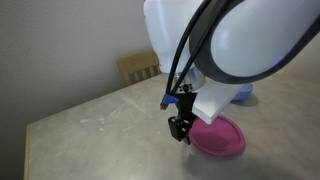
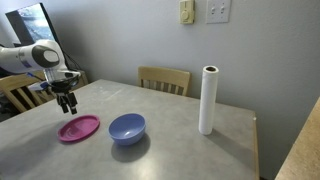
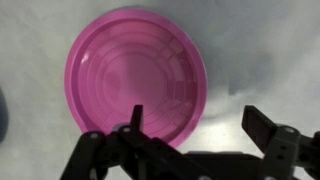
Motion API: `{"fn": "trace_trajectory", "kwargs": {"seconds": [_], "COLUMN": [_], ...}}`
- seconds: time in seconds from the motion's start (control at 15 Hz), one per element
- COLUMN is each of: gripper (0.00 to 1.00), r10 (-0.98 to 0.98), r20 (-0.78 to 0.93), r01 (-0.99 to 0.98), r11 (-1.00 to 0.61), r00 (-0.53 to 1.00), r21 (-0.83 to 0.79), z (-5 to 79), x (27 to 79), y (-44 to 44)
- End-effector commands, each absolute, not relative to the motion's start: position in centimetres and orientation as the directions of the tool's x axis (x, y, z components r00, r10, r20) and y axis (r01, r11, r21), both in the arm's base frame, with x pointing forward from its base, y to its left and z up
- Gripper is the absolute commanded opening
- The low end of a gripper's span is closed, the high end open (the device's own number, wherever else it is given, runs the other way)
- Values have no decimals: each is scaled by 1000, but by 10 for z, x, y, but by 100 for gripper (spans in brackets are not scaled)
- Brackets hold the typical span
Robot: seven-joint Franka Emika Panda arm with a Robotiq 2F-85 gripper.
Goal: Pick up the lid and put it on the bowl, and then remove it and put it back on the table
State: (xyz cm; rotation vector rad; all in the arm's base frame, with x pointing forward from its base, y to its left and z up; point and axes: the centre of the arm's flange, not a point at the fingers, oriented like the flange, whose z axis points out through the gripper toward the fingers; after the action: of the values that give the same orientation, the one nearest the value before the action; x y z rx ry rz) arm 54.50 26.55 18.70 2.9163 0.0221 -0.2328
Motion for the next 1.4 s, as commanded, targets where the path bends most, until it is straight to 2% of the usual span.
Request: {"fn": "trace_trajectory", "kwargs": {"seconds": [0.0, 0.8, 1.33], "gripper": [100, 100, 100], "r10": [11, -4, -21], "r20": [-185, -174, -168], "r01": [47, 32, 26], "r11": [-981, -979, -963], "r00": [983, 985, 986], "r21": [189, 201, 270], "z": [179, 180, 170], "x": [550, 545, 553], "y": [272, 269, 256]}}
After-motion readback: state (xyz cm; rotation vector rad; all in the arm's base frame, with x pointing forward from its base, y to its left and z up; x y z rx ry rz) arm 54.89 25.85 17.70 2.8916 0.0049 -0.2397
